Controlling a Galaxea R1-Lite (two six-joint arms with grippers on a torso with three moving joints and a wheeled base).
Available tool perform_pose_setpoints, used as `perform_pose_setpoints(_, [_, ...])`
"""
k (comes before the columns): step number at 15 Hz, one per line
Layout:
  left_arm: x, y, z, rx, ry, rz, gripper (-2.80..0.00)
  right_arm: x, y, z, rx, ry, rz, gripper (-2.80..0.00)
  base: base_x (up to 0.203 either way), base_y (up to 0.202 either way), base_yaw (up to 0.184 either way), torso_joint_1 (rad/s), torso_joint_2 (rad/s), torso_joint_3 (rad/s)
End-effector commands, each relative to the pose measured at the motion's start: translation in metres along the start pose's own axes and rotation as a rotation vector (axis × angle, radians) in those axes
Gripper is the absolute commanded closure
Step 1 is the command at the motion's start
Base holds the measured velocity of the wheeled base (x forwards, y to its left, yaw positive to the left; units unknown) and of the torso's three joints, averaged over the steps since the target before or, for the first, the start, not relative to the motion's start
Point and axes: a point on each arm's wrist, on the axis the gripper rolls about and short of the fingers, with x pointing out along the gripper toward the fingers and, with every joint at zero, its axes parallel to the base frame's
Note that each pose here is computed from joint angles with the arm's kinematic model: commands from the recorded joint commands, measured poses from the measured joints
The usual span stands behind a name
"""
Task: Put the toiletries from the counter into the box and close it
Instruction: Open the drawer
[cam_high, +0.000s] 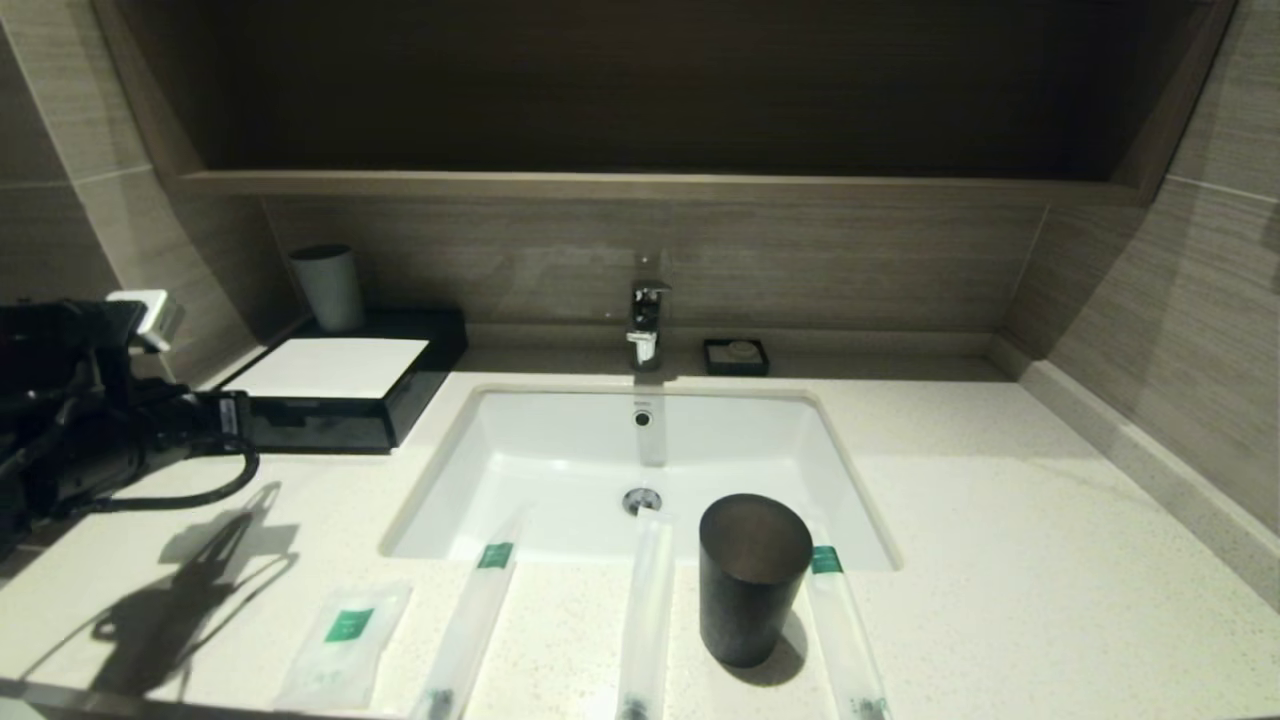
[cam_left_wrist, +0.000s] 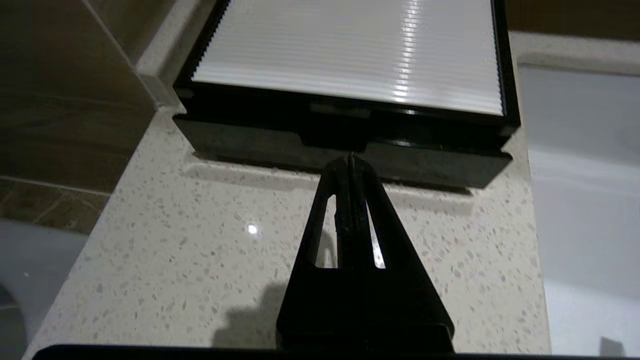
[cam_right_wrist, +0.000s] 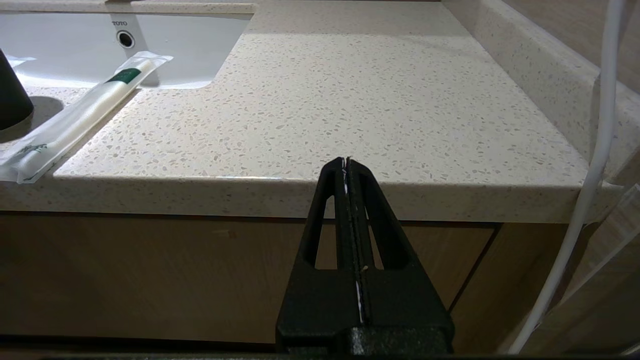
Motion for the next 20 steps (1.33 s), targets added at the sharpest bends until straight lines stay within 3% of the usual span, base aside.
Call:
perform_pose_setpoints(1, [0.019,0.009,-0.008,-0.011,0.032,0.020,0.00,0.000,0.000,0.000,-0.001,0.000,0.000,0.00,0.000,0.000,0.000,0.000,0.00,0.000])
perform_pose_setpoints(9, [0.046,0.009,-0.025,-0.016,0.076,-0.020,0.00,0.000,0.000,0.000,-0.001,0.000,0.000,0.00,0.000,0.000,0.000,0.000,0.00,0.000])
perform_pose_setpoints(20, [0.058,0.009,-0.026,-0.018,0.036,-0.019,0.00,0.000,0.000,0.000,-0.001,0.000,0.000,0.00,0.000,0.000,0.000,0.000,0.00,0.000])
